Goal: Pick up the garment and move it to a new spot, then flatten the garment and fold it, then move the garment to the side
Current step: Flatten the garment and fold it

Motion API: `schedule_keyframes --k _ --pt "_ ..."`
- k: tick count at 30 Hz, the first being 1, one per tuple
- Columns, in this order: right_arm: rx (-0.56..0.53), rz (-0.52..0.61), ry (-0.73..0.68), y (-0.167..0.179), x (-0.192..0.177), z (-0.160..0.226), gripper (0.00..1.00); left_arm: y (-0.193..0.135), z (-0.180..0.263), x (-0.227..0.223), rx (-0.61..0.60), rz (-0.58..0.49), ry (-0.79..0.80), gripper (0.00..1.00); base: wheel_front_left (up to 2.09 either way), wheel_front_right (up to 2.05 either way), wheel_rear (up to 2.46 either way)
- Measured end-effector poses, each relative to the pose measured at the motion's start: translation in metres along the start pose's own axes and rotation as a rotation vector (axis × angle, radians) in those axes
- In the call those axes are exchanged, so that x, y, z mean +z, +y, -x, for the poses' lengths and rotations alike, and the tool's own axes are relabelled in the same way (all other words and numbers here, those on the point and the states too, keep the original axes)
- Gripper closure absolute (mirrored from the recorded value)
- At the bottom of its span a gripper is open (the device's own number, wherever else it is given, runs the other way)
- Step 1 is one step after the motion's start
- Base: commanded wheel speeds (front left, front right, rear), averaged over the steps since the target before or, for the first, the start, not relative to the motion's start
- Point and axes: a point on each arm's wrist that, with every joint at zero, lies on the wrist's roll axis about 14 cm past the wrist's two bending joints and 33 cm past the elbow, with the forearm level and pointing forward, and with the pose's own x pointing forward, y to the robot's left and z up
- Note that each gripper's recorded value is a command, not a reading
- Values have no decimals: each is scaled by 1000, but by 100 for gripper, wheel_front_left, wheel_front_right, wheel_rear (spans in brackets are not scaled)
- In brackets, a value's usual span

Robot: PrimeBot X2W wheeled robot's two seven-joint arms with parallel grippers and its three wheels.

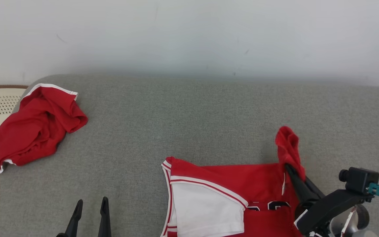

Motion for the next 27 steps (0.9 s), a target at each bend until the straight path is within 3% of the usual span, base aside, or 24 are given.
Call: schedule_keyframes --k 13,27 --pt "232 -75 58 92 -29 -28 100 13 13 1 42 2 3 0 0 0 0" --pt "278 -117 181 112 -82 -60 100 26 15 -3 77 -3 16 0 0 0 0"
